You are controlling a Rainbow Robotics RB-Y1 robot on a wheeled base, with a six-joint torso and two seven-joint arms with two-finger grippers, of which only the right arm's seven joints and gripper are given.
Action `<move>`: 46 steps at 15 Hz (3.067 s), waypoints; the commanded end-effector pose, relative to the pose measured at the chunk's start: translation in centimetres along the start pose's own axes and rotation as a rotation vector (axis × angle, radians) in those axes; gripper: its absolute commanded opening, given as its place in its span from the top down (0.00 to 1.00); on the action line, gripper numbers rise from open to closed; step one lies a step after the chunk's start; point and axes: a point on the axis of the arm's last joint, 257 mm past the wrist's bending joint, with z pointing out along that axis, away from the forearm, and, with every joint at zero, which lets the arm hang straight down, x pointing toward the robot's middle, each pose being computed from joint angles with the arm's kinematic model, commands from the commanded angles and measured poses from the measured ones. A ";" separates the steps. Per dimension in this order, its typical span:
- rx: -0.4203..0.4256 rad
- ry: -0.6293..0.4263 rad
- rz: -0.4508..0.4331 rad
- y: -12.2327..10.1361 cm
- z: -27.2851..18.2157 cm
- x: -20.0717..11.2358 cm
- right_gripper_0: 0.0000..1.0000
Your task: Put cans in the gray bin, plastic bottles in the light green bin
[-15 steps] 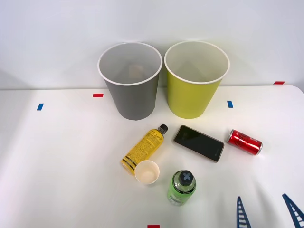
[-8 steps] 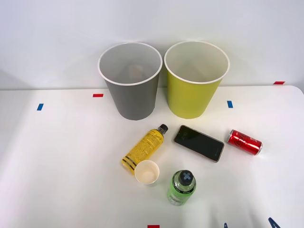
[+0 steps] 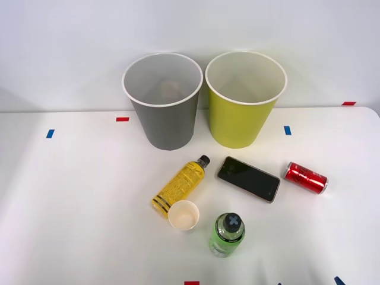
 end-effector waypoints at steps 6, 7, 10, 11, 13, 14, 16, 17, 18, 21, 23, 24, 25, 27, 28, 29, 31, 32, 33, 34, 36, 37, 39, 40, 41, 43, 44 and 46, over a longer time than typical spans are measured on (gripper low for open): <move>-0.039 0.009 -0.013 1.4 -0.6 0.1 0.00; -0.039 0.009 -0.013 1.4 -0.6 0.1 0.00; -0.039 0.009 -0.013 1.4 -0.6 0.1 0.00; -0.039 0.009 -0.013 1.4 -0.6 0.1 0.00; -0.039 0.009 -0.013 1.4 -0.6 0.1 0.00; -0.039 0.009 -0.013 1.4 -0.6 0.1 0.00; -0.039 0.009 -0.013 1.4 -0.6 0.1 0.00; -0.039 0.009 -0.013 1.4 -0.6 0.1 0.00; -0.039 0.009 -0.013 1.4 -0.6 0.1 0.00; -0.039 0.009 -0.013 1.4 -0.6 0.1 0.00; -0.039 0.009 -0.013 1.4 -0.6 0.1 0.00; -0.039 0.009 -0.013 1.4 -0.6 0.1 0.00; -0.039 0.009 -0.013 1.4 -0.6 0.1 0.00; -0.039 0.009 -0.013 1.4 -0.6 0.1 0.00; -0.039 0.009 -0.013 1.4 -0.6 0.1 0.00; -0.039 0.009 -0.013 1.4 -0.6 0.1 0.00; -0.039 0.009 -0.013 1.4 -0.6 0.1 0.00; -0.039 0.009 -0.013 1.4 -0.6 0.1 0.00; -0.039 0.009 -0.013 1.4 -0.6 0.1 0.00; -0.039 0.009 -0.013 1.4 -0.6 0.1 0.00; -0.039 0.009 -0.013 1.4 -0.6 0.1 0.00; -0.039 0.009 -0.013 1.4 -0.6 0.1 0.00; -0.039 0.009 -0.013 1.4 -0.6 0.1 0.00; -0.039 0.009 -0.013 1.4 -0.6 0.1 0.00; -0.039 0.009 -0.013 1.4 -0.6 0.1 0.00; -0.039 0.009 -0.013 1.4 -0.6 0.1 0.00; -0.039 0.009 -0.013 1.4 -0.6 0.1 0.00; -0.039 0.009 -0.013 1.4 -0.6 0.1 0.00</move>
